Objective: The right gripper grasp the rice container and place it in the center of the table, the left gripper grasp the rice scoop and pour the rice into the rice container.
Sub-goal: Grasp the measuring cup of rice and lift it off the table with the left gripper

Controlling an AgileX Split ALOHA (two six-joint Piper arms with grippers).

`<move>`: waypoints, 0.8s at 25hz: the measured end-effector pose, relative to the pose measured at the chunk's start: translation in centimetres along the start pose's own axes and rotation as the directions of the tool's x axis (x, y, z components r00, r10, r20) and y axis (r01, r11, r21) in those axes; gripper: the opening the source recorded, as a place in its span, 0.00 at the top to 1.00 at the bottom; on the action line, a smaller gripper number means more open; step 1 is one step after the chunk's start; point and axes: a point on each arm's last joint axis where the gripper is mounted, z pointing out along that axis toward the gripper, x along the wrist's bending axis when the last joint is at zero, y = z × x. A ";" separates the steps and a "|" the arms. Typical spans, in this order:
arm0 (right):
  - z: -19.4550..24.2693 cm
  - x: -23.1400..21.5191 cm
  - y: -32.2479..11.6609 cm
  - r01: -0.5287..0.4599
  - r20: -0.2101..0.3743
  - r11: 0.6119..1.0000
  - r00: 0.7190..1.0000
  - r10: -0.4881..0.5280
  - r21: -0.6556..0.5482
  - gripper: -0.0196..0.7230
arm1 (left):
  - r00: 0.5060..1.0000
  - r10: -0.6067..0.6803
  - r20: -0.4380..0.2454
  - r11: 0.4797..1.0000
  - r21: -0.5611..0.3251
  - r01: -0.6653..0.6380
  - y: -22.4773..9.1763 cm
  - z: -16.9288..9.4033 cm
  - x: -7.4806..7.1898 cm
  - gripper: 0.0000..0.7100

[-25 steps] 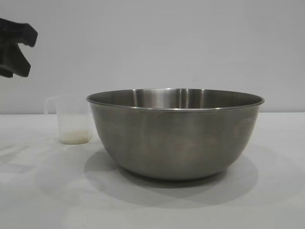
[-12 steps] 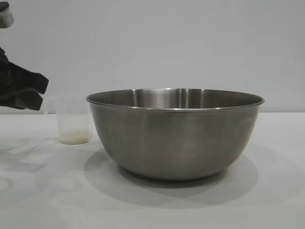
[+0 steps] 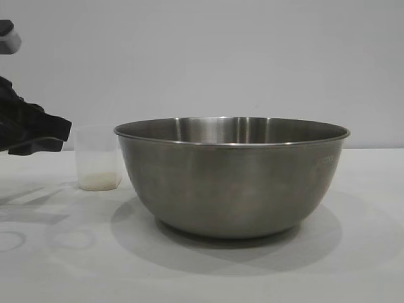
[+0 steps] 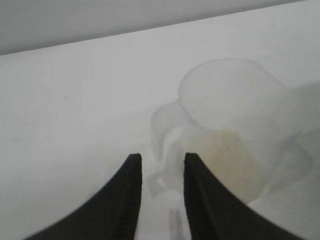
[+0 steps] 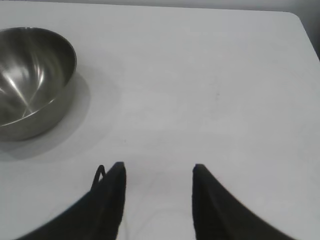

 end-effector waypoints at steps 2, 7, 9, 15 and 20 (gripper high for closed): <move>0.0 0.0 0.0 -0.001 -0.002 1.000 1.000 0.001 0.000 0.62 | 1.000 -0.003 -0.004 1.000 -0.010 0.003 0.1 0.5 0.0 0.78; 0.0 0.0 0.0 0.000 -0.002 1.000 1.000 0.000 0.000 0.62 | 1.000 -0.005 -0.007 1.000 -0.028 0.005 0.2 1.7 -0.1 0.78; 0.0 0.0 0.0 0.000 -0.002 1.000 1.000 0.000 0.000 0.62 | 1.000 -0.006 -0.007 0.999 -0.036 0.006 0.2 2.4 -0.1 0.78; 0.0 0.0 0.0 0.000 -0.002 1.000 1.000 0.000 0.000 0.62 | 1.000 -0.010 -0.007 0.997 -0.078 0.009 0.7 4.4 -0.2 0.78; 0.0 0.0 0.0 0.001 -0.002 1.000 1.000 -0.001 0.000 0.62 | 1.000 -0.013 -0.006 0.993 -0.118 0.012 1.6 5.3 -0.3 1.00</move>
